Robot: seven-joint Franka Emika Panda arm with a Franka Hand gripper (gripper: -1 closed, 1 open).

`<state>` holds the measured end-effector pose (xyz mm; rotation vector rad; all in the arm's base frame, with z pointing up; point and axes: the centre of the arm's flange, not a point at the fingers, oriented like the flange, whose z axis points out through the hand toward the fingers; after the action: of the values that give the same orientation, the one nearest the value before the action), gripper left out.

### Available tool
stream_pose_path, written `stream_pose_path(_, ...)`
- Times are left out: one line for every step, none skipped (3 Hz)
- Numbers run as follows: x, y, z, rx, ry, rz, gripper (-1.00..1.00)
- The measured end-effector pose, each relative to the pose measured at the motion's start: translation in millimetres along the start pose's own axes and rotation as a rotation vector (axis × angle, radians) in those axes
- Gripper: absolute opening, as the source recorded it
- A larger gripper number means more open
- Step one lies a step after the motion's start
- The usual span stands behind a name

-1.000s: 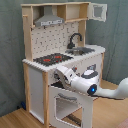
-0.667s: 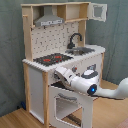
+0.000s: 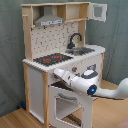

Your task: Play with the kitchen

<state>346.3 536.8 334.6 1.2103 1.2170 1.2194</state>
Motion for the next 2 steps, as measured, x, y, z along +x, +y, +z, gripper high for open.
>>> stream_pose_path(2.1,-0.1,0.0,-0.005,-0.017,-0.126,-1.0)
stream_pose_path(4.1,-0.4,-0.1,-0.008,-0.035,-0.235,-1.0)
